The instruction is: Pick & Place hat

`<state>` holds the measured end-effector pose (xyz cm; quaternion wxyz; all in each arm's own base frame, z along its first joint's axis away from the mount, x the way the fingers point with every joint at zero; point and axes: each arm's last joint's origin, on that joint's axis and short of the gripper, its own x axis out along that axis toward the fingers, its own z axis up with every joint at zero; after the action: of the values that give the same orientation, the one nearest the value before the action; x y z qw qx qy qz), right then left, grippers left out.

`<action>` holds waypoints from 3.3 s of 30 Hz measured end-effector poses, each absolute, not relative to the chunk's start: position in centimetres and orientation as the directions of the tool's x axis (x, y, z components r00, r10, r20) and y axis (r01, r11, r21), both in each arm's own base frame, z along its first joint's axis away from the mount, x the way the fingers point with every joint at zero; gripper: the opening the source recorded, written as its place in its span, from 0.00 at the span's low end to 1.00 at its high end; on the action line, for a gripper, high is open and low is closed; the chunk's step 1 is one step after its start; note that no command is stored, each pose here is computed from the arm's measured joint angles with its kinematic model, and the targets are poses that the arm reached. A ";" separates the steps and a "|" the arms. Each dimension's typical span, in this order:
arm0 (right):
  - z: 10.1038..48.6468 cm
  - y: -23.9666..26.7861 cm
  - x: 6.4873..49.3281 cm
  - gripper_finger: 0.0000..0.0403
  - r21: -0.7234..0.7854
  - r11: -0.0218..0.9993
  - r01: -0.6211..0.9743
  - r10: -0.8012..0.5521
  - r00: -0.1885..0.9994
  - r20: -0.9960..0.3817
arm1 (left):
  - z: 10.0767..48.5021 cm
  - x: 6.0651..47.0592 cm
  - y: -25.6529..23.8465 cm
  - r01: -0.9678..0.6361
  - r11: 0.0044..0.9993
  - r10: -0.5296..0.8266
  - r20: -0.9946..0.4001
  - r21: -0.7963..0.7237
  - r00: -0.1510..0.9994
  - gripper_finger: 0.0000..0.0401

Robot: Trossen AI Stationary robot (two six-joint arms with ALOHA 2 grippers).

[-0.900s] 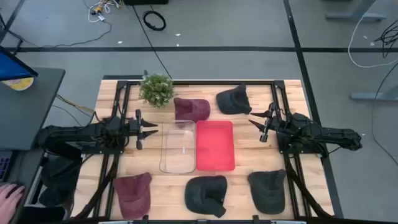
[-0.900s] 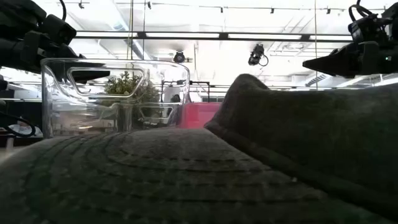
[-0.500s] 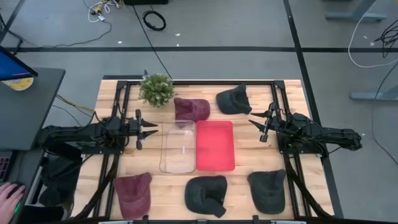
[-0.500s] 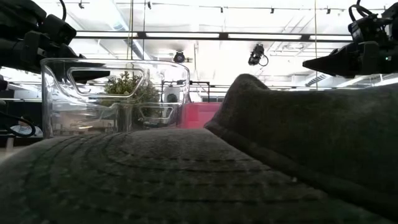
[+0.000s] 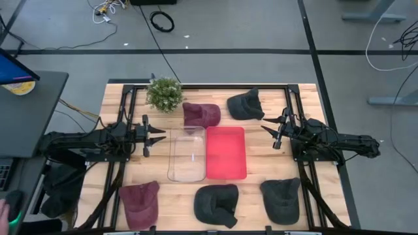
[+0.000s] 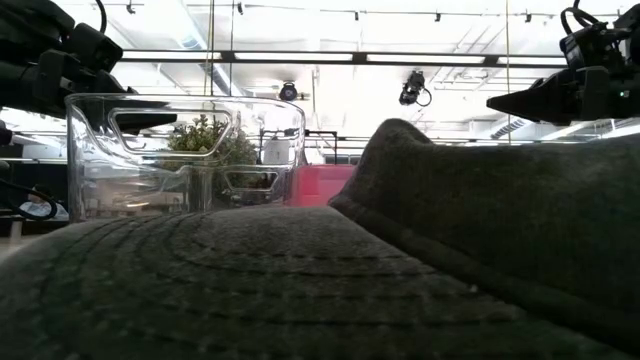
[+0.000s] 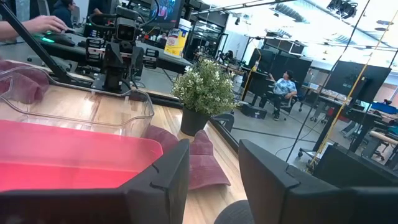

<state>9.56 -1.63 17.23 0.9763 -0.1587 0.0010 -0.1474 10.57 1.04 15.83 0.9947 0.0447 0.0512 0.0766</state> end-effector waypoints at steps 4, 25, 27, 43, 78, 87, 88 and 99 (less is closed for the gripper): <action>17.2 -1.6 9.6 0.35 -0.310 0.906 0.287 -0.288 0.957 0.045 | 15.8 10.6 1.0 -0.148 0.984 0.157 -0.095 0.097 0.983 0.29; 17.2 -1.6 9.6 0.35 -0.310 0.906 0.287 -0.288 0.957 0.045 | 15.8 10.6 1.0 -0.147 0.984 0.157 -0.095 0.097 0.983 0.29; 17.2 -1.6 9.6 0.35 -0.310 0.906 0.287 -0.288 0.957 0.045 | 15.8 10.6 1.0 -0.148 0.984 0.157 -0.095 0.097 0.983 0.29; 17.2 -1.6 9.6 0.35 -0.310 0.906 0.287 -0.288 0.957 0.045 | 15.8 10.6 1.0 -0.147 0.984 0.156 -0.095 0.097 0.983 0.29; 17.2 -1.6 9.6 0.35 -0.310 0.906 0.288 -0.288 0.957 0.045 | 15.8 10.6 1.0 -0.148 0.984 0.157 -0.095 0.097 0.983 0.29; 17.2 -1.6 9.6 0.35 -0.310 0.906 0.288 -0.288 0.957 0.045 | 15.8 10.6 1.0 -0.147 0.984 0.157 -0.095 0.097 0.983 0.29; 17.2 -1.6 9.6 0.35 -0.310 0.906 0.287 -0.288 0.957 0.045 | 15.8 10.6 1.0 -0.148 0.984 0.157 -0.095 0.097 0.983 0.29; 17.2 -1.6 9.6 0.35 -0.365 0.887 0.284 -0.288 0.957 0.045 | 15.8 10.6 1.0 -0.147 0.984 0.157 -0.095 0.096 0.983 0.29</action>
<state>9.57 -1.63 17.24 0.9712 -0.1872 0.0052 -0.1471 10.57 1.04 15.82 0.9948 0.0445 0.0514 0.0764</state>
